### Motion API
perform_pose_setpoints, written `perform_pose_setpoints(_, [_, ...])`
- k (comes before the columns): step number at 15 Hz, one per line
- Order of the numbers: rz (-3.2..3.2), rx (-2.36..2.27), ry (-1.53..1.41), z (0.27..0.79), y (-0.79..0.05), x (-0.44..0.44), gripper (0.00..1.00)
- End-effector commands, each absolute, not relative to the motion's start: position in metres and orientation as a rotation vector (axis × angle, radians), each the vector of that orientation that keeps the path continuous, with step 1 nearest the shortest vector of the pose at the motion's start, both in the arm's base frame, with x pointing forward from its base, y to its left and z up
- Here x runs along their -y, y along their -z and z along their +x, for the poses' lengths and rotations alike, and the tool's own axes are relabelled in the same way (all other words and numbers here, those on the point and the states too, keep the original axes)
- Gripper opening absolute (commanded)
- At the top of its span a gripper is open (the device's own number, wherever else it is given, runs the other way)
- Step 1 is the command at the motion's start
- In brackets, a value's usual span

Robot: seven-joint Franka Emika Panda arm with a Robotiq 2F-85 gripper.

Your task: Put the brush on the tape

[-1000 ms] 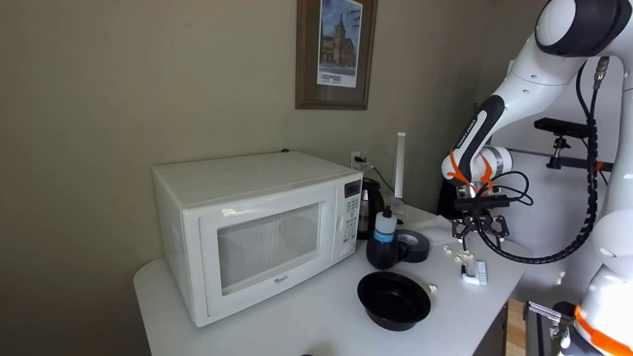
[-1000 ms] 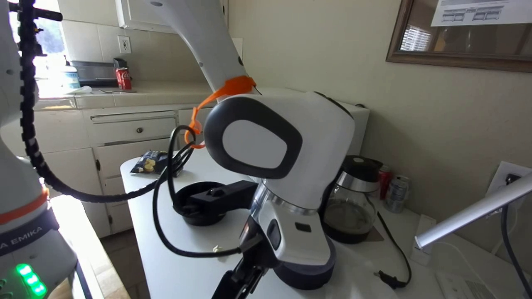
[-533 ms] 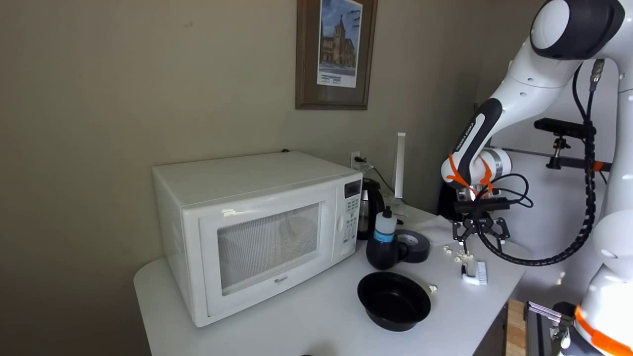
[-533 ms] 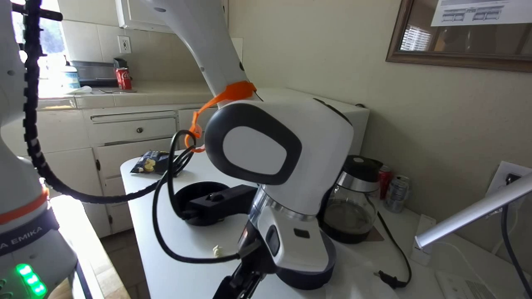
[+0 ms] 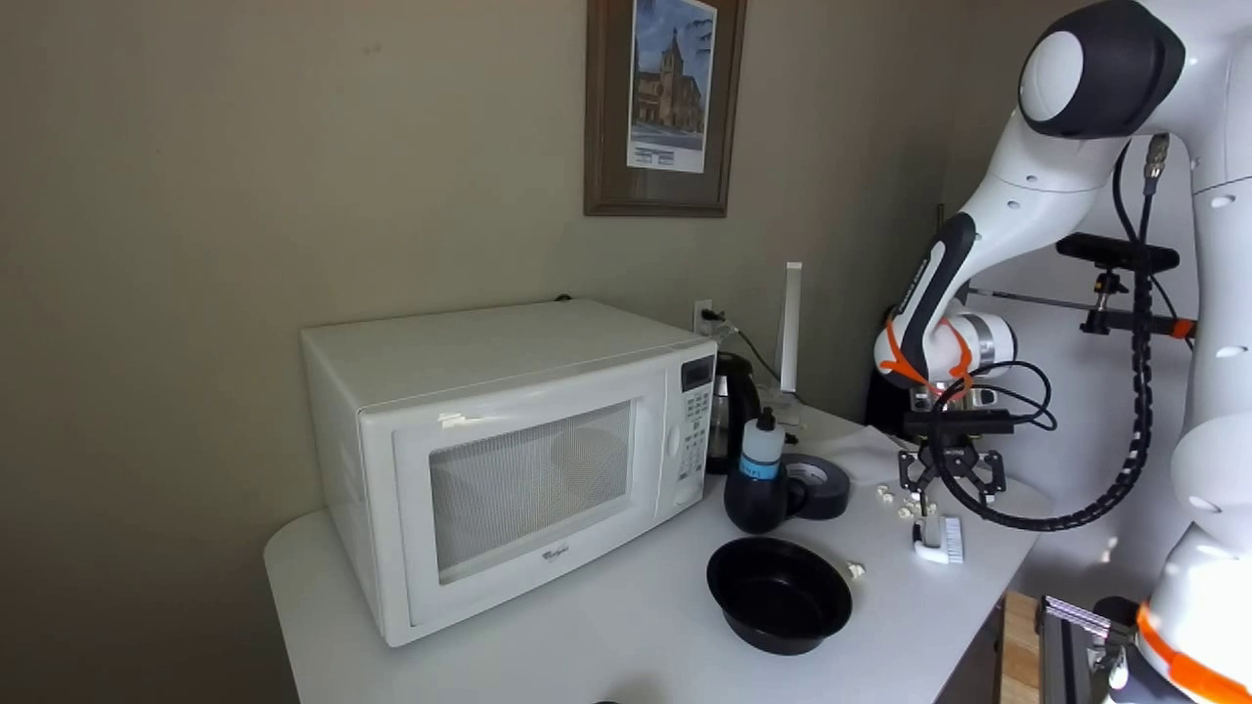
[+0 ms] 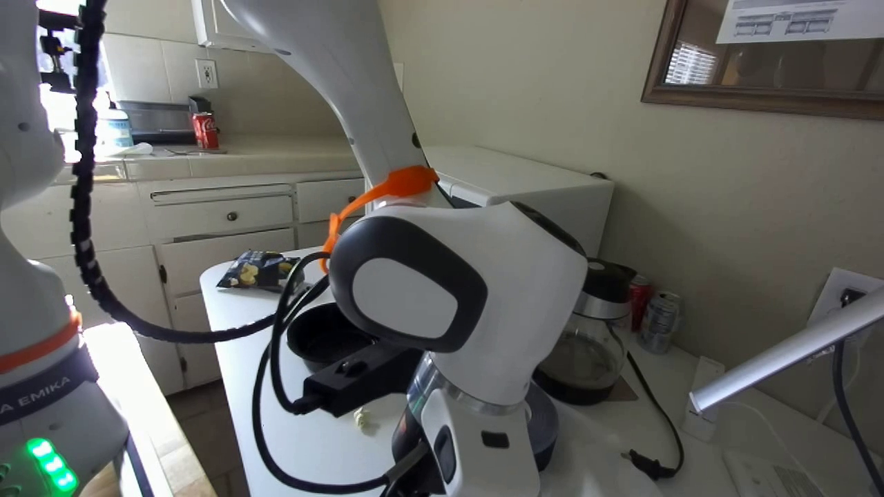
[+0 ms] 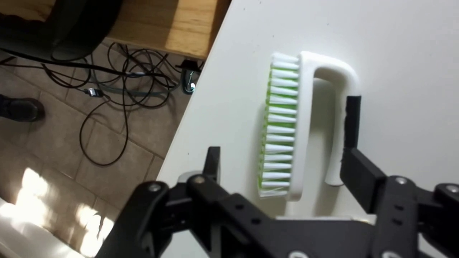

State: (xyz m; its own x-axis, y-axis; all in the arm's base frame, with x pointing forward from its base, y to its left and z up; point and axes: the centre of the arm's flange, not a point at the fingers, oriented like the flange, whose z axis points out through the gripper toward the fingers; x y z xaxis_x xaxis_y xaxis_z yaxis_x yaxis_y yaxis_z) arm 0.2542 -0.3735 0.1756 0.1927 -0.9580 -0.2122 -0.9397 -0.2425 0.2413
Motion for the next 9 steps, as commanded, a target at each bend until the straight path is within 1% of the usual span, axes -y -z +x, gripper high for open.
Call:
perform_pose_setpoints(1, [2.434,1.922,0.444,0.259,-0.168,0.362,0.81])
perform_pose_setpoints(4, [2.450,1.894,0.402,0.277,-0.173,0.351,0.61])
perform_pose_setpoints(5, [2.448,1.877,0.385,0.284,-0.173,0.347,0.48])
perform_pose_setpoints(6, [2.449,1.856,0.383,0.291,-0.171,0.344,0.37])
perform_pose_setpoints(7, [2.454,1.840,0.374,0.297,-0.169,0.341,0.32])
perform_pose_setpoints(8, [2.458,1.827,0.369,0.302,-0.169,0.337,0.31])
perform_pose_setpoints(9, [2.465,1.815,0.364,0.308,-0.170,0.333,0.26])
